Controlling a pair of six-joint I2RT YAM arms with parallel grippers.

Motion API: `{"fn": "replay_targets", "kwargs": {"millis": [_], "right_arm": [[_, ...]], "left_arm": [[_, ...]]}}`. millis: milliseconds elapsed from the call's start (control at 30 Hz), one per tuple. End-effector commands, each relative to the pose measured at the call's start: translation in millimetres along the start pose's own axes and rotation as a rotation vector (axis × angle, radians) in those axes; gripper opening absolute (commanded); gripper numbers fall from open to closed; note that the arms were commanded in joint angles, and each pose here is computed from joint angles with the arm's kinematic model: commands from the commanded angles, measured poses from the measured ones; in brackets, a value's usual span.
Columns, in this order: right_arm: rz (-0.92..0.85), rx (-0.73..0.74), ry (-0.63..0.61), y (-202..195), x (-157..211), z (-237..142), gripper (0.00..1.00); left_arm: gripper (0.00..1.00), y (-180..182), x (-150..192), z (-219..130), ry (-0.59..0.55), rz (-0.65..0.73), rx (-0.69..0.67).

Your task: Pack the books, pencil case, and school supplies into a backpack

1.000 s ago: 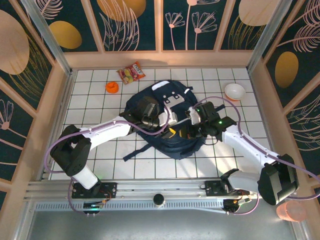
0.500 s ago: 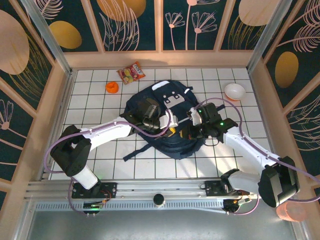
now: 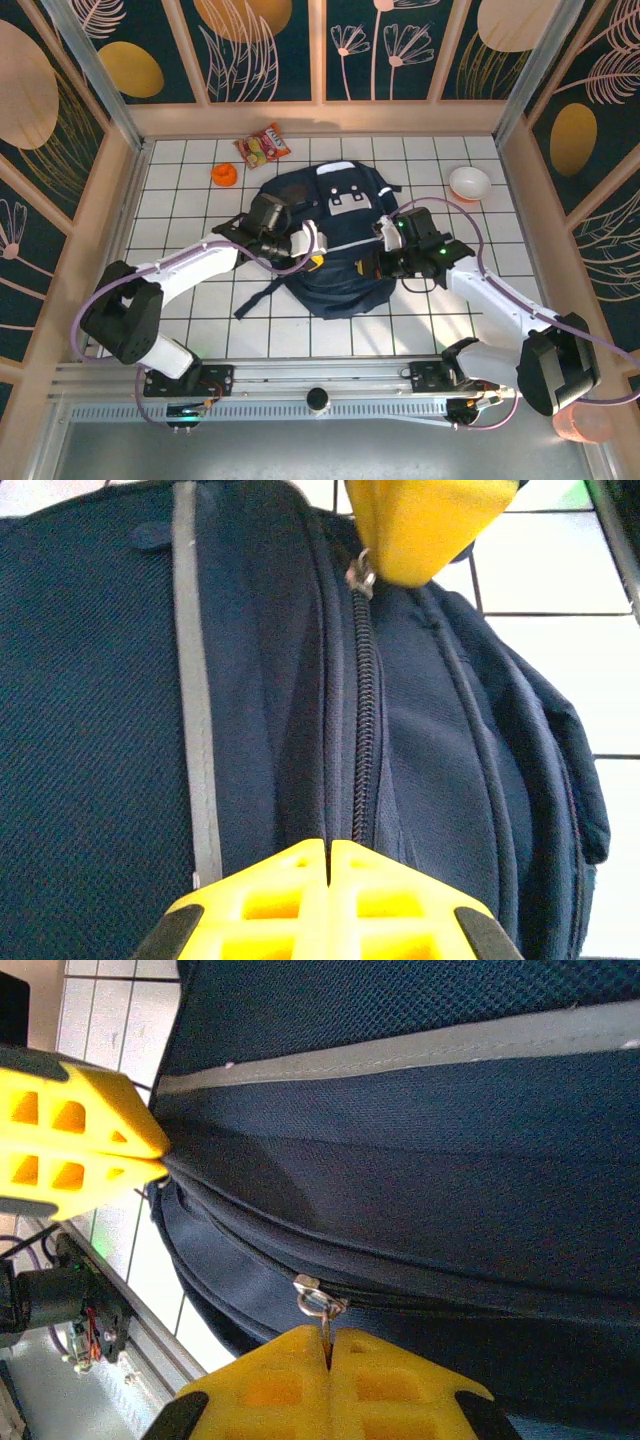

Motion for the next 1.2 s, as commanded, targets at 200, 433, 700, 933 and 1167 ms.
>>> {"fn": "replay_targets", "kwargs": {"millis": [200, 433, 700, 933, 1167], "right_arm": [[0.016, -0.002, 0.027, 1.0, 2.2, 2.1, 0.0], [0.014, -0.005, 0.025, 1.0, 2.0, 2.3, 0.0], [0.009, -0.006, 0.019, 2.7, 0.9, 0.3, 0.0], [0.01, -0.002, 0.018, 2.4, 1.4, -0.8, 0.0], [0.054, 0.026, -0.009, -15.6, 10.9, -12.3, 0.0]], "left_arm": [[0.28, 11.1, -29.6, -17.4, -0.051, -0.063, -0.129], [0.45, -2.0, -57.1, 17.8, -0.036, -0.035, -0.068], [0.49, -4.7, -55.7, 50.4, 0.007, -0.057, -0.024], [0.35, -0.2, -46.9, 60.5, 0.053, -0.051, -0.052], [0.0, -2.0, -14.5, 39.2, 0.132, 0.086, -0.099]]}}
Point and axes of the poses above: each hand's point on the last joint's axis, 136 mm out from that joint toward the fingers, its own z axis out along the fingers, its own y axis along the line the jaws close on, x = y × z, the point moved 9 cm from there along -z, back along the fingers, and after that the axes turned 4 degrees about -z, right-handed, at the moved point
